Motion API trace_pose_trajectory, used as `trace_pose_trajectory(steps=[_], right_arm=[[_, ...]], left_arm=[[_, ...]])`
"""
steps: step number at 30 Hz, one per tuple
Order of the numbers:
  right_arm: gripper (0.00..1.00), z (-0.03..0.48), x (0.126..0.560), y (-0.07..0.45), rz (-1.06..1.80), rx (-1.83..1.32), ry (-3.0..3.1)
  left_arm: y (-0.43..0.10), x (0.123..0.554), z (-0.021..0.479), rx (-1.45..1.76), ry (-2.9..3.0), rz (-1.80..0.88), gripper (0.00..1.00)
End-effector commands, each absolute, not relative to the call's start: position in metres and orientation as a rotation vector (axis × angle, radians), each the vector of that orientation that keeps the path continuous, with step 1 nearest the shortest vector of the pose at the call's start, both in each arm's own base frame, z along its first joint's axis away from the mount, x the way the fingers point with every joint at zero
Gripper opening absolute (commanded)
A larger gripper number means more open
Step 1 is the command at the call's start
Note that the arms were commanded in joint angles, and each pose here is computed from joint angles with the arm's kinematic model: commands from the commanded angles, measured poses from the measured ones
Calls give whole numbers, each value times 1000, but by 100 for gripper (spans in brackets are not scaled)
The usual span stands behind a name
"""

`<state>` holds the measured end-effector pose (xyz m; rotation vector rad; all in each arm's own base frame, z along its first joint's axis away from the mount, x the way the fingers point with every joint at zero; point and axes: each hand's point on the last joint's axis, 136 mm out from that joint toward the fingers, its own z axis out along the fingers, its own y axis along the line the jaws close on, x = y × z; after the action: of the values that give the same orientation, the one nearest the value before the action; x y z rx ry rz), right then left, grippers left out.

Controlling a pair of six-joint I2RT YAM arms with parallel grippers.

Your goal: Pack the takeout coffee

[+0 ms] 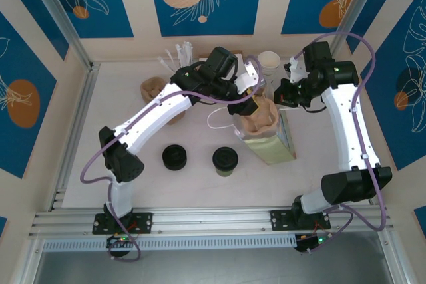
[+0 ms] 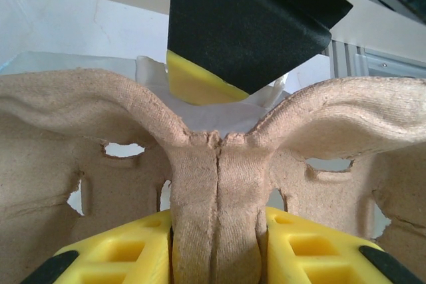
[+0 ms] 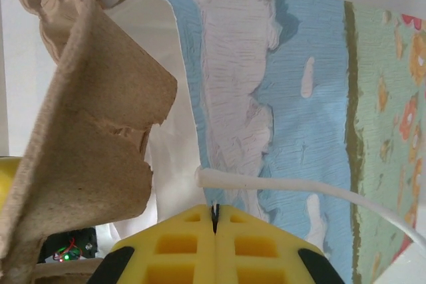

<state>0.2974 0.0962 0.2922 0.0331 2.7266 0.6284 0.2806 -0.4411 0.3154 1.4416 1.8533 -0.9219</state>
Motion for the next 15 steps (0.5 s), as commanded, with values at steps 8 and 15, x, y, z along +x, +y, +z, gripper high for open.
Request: trace_pose_trajectory(steps=[8,15], right_arm=[[0,296,294,99,633,-5,2706],[0,292,295,98,676,25,2703]], left_arm=[[-441,270,301,1473,1880,-1026,32],[-439,265,299,1451,1892,-1057,32]])
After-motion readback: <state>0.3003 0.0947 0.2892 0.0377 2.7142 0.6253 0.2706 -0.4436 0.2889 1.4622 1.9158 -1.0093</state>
